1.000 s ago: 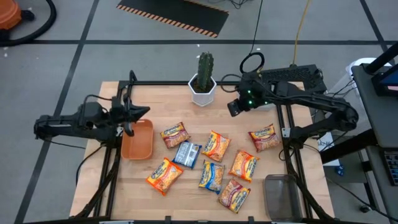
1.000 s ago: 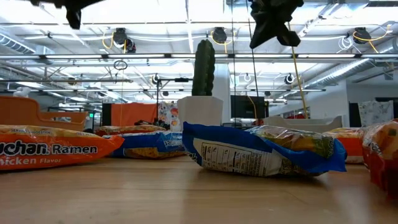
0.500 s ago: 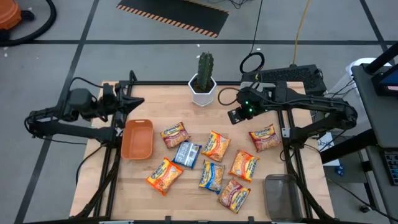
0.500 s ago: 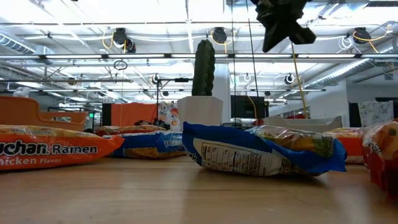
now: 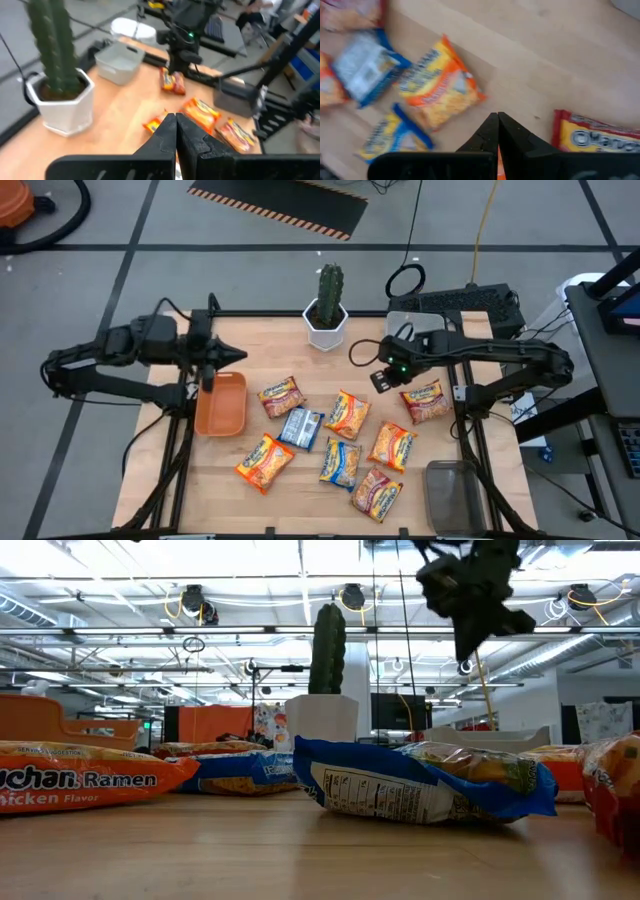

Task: Sort Maruchan noodles
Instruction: Put the top right red noodle pack into the orange bin

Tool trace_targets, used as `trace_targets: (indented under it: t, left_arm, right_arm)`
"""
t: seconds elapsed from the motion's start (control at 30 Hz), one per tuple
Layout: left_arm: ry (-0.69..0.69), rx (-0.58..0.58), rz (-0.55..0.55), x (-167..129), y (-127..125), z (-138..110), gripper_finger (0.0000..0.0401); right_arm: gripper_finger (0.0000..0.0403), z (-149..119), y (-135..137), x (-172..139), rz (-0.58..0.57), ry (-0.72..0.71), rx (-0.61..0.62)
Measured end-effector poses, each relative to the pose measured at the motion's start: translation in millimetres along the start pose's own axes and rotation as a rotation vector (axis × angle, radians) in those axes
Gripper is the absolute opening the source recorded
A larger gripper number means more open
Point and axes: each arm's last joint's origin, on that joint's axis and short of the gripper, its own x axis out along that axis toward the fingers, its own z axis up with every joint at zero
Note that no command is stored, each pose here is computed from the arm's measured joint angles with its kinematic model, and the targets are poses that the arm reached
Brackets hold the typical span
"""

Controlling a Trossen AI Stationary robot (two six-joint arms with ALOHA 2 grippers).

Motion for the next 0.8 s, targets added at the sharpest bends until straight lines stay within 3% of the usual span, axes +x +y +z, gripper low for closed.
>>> trace_targets:
  t: [0.23,0.57,0.8]
  left_arm:
    - [0.063,-0.031,0.001,8,-2,-4,0.0001]
    - [0.101,-0.094,0.068,19,-1,-7,0.0001]
    - [0.109,-0.103,0.181,32,2,-8,0.0001]
  right_arm:
    - [0.0016,-10,-15,25,-0.077,0.057,-0.185]
    - [0.0135,-26,-38,54,-0.149,0.172,-0.496]
    - [0.0197,-36,-58,76,-0.154,0.257,-0.473]
